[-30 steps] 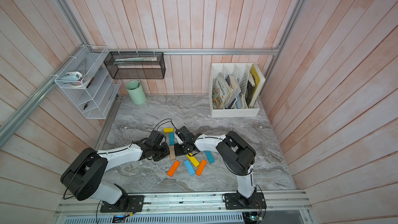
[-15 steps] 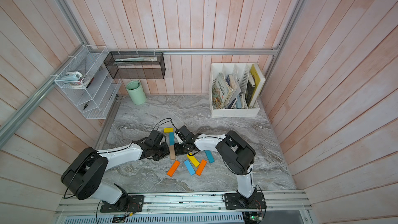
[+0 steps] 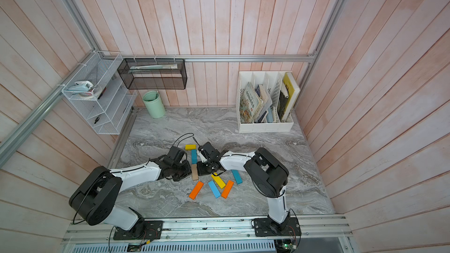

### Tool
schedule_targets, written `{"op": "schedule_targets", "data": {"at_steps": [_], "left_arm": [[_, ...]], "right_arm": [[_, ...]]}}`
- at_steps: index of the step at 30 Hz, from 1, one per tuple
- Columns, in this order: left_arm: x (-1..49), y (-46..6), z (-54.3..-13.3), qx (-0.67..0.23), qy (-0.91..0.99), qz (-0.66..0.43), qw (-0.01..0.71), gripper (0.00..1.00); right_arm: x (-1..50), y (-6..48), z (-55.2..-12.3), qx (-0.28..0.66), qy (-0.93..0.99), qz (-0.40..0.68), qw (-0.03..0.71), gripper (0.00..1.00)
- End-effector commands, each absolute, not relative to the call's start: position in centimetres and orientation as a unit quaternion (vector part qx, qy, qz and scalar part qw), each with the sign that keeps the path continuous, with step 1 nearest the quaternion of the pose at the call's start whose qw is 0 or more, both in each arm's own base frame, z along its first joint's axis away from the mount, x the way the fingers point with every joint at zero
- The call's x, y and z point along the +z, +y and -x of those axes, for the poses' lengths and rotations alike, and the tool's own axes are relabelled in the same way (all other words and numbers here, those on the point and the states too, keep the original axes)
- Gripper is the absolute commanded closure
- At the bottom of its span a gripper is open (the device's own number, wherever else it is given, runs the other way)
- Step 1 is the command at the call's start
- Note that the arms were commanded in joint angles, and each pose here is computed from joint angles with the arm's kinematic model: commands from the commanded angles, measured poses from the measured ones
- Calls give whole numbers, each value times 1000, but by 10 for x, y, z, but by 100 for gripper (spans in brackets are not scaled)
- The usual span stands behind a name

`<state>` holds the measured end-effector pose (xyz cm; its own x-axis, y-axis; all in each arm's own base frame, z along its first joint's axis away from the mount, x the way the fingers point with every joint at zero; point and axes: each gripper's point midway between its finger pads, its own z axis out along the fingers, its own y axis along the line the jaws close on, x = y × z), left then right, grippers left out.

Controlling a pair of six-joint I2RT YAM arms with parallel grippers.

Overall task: Assemble a giraffe with building blocks
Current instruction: Assemble the building block at the center of the board.

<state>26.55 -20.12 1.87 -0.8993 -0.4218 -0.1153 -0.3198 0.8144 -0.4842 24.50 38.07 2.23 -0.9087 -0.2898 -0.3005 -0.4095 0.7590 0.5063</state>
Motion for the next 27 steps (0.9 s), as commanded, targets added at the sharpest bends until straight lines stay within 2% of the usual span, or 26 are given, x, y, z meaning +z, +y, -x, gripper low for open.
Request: {"op": "schedule_targets", "data": {"at_steps": [1,27], "left_arm": [[8,-194,-263,-210,953,193,99,100],[6,-194,-265,-209,954,192,97,100]], "right_arm": [[16,380,-242,293,933,188,94,100],[16,376,-243,281,937,183,102,100]]}}
